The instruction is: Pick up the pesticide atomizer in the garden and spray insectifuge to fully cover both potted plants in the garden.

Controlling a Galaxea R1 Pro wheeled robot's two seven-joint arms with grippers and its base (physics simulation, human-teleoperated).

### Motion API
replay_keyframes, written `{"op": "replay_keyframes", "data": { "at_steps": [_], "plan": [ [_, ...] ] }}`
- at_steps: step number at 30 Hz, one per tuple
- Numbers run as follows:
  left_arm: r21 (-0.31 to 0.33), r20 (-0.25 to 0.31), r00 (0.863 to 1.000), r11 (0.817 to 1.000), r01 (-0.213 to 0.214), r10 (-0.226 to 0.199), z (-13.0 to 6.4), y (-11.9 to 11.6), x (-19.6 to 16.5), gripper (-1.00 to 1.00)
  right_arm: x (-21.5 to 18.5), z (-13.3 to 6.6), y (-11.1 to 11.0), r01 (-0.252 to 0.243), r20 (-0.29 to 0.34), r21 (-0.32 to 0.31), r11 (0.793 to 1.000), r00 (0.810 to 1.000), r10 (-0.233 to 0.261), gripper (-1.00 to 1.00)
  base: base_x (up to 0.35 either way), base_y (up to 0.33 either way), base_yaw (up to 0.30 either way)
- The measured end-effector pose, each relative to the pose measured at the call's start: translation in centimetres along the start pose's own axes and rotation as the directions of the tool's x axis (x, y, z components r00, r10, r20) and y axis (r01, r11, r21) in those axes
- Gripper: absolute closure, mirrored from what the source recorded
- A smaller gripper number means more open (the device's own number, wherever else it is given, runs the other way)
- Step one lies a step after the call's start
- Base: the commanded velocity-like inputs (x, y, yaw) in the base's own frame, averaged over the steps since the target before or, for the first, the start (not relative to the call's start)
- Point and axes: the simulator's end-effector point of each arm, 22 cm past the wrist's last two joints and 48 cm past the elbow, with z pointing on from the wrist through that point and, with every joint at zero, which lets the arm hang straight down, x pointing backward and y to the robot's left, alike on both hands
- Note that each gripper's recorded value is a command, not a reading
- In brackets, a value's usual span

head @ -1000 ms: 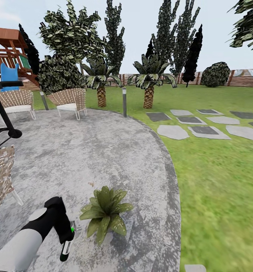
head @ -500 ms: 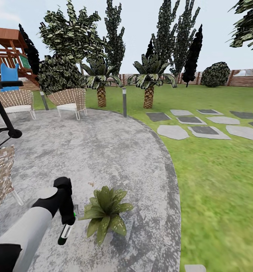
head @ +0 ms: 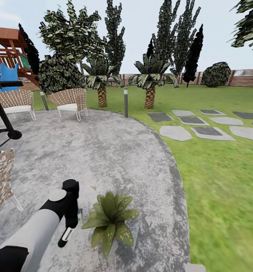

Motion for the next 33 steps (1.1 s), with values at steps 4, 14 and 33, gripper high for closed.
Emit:
{"op": "replay_keyframes", "data": {
  "at_steps": [4,14,33],
  "plan": [
    [0.003,0.000,1.000,1.000,0.002,-0.002,0.1,0.0,0.1,1.00,0.0,0.0,0.0,0.000,0.000,0.001,1.000,1.000,0.000,-1.00,0.204,0.183,0.000],
    [0.022,-0.005,1.000,1.000,0.000,0.000,0.9,-0.4,0.1,1.00,0.4,0.1,0.0,0.002,-0.009,0.001,1.000,1.000,-0.002,-1.00,0.015,0.013,0.000],
    [0.165,-0.032,0.999,0.986,0.019,-0.014,6.0,-5.4,1.1,1.00,0.6,0.1,-0.2,0.009,-0.012,0.003,1.000,1.000,-0.009,-1.00,0.000,0.000,0.000]
  ]
}}
